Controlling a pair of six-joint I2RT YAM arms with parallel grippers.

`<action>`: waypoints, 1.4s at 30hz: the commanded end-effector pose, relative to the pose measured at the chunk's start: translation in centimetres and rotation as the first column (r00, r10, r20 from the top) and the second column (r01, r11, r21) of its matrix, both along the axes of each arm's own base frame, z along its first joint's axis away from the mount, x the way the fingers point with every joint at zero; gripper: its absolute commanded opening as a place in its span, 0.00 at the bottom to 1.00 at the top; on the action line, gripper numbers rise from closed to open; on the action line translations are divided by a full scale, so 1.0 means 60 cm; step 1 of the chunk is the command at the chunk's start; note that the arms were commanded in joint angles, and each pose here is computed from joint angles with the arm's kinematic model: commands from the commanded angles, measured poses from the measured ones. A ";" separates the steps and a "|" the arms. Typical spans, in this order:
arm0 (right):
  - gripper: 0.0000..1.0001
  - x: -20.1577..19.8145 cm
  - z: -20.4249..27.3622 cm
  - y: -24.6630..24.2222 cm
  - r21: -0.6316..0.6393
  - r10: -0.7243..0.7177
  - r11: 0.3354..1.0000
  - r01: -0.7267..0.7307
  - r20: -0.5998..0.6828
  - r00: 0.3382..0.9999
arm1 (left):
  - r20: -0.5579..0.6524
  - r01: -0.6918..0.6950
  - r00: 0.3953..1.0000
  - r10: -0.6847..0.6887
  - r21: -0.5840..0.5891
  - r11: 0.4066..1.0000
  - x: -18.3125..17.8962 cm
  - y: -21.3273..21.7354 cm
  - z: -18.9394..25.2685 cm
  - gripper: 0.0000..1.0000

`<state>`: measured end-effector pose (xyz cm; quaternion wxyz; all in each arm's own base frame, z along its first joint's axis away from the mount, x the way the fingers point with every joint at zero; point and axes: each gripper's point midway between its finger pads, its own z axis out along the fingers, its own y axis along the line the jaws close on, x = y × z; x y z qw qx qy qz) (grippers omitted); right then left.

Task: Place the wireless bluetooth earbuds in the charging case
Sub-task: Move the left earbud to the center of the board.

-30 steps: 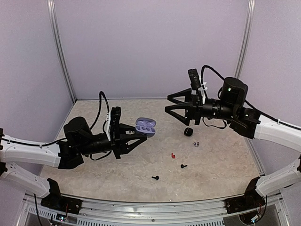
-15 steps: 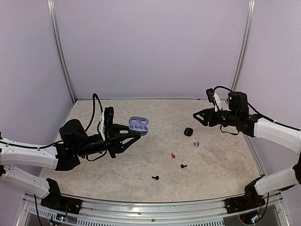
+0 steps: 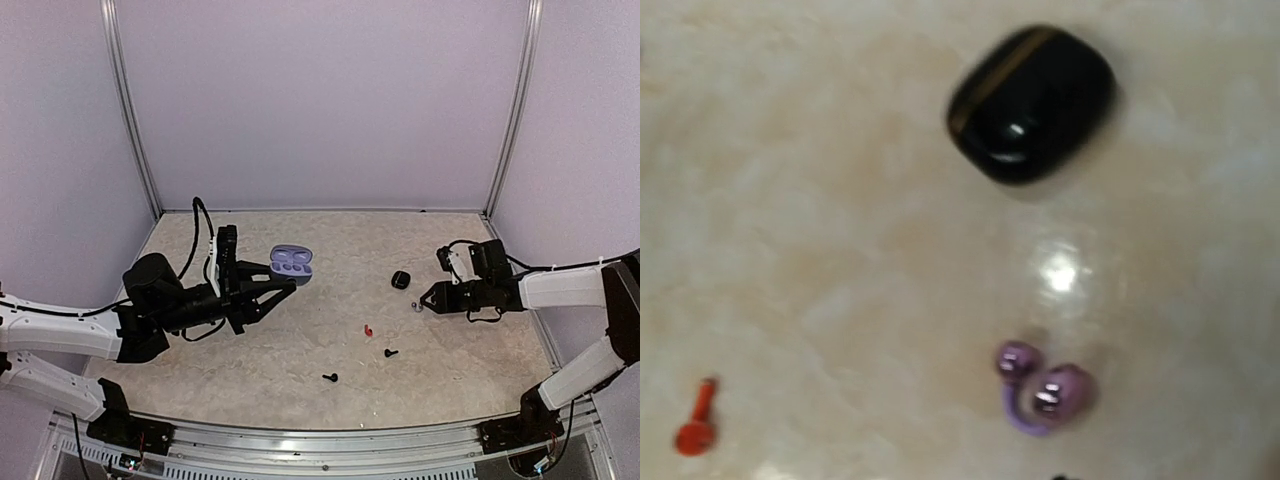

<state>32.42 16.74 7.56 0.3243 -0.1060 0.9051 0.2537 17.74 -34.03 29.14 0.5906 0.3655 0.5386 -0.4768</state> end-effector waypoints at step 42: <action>0.43 0.052 -0.087 0.014 -0.179 0.040 0.983 -0.042 -0.012 0.999 | 0.008 -0.012 1.000 0.012 -0.004 1.000 0.018 -0.005 -0.007 0.00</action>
